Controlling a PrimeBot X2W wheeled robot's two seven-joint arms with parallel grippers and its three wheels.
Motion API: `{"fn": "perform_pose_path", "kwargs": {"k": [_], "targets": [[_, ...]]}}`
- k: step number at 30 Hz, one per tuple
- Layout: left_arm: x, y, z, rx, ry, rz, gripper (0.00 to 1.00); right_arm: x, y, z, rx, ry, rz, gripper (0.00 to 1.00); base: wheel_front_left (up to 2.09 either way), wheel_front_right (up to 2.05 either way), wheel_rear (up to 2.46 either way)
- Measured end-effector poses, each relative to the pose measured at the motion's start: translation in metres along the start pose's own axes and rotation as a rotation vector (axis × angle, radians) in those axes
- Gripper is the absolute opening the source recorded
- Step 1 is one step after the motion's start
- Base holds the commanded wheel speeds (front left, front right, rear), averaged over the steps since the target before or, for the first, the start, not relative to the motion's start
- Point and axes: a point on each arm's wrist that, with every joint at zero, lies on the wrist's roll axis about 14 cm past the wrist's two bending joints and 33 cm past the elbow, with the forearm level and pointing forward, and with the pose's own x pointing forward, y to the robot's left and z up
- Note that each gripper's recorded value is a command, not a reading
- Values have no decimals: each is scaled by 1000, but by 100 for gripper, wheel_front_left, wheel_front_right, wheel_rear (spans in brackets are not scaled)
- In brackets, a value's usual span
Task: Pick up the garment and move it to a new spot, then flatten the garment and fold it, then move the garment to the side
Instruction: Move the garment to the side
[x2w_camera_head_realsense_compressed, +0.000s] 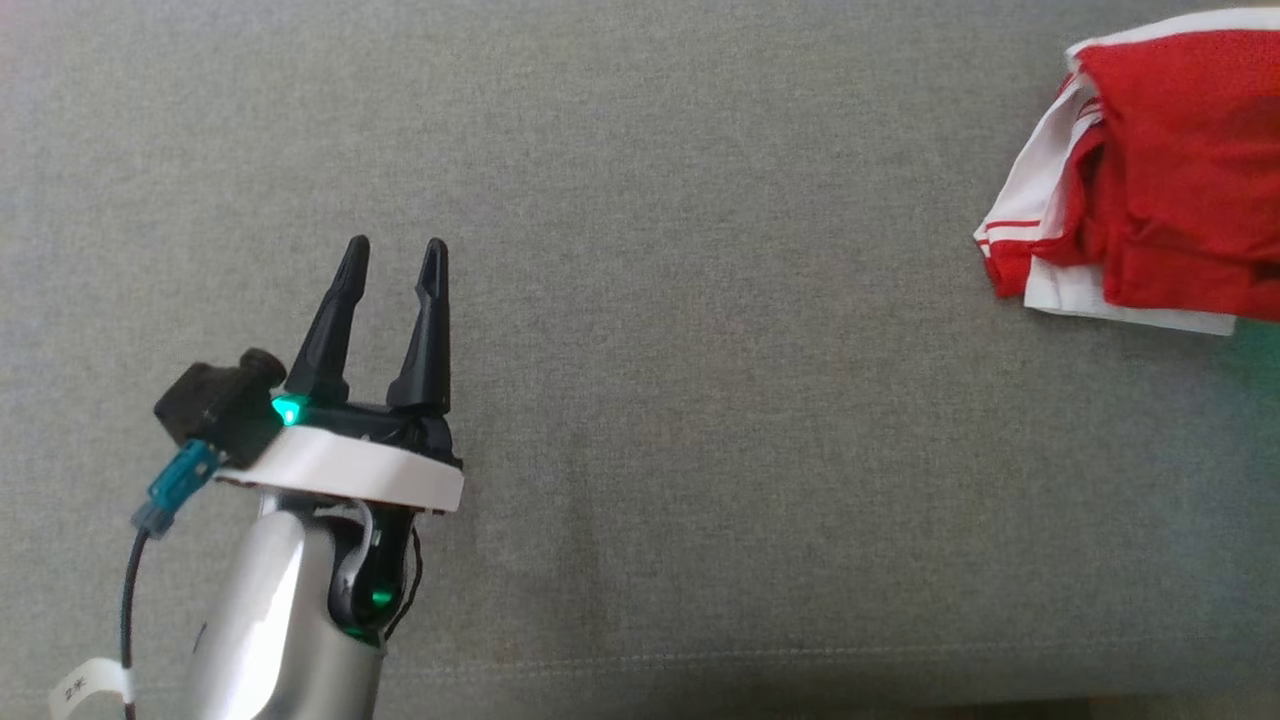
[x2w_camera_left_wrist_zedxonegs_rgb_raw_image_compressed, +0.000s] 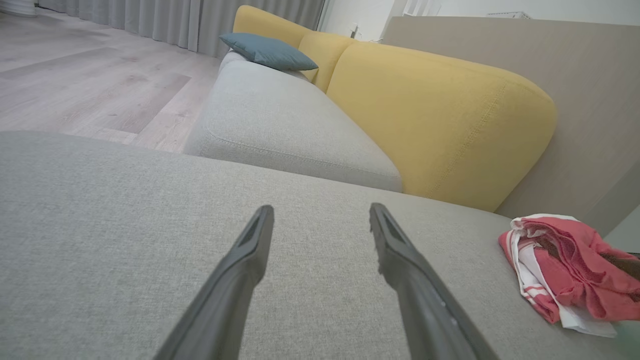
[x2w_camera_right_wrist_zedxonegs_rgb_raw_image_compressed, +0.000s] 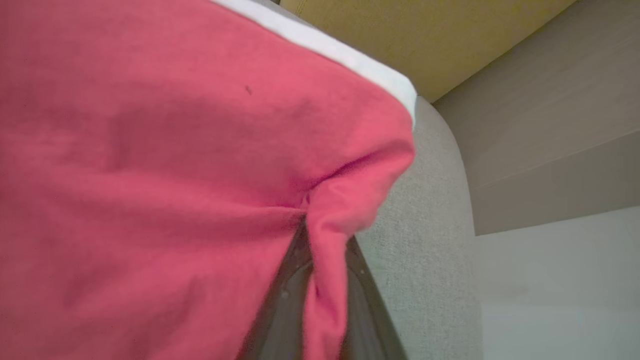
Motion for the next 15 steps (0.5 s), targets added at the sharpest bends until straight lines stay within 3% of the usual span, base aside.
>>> {"fn": "perform_pose_path", "kwargs": {"k": [13,14,15], "targets": [[8,10,-11,1,22,15,100,18,7,-5,91,27,0,0,0,0,0],[8,10,-11,2,23,15,100,18,7,-5,96,26,0,46,0,0,0],[8,10,-11,2,23,14,100,18,8,-6,104,27,-1,99,0,0,0]]}}
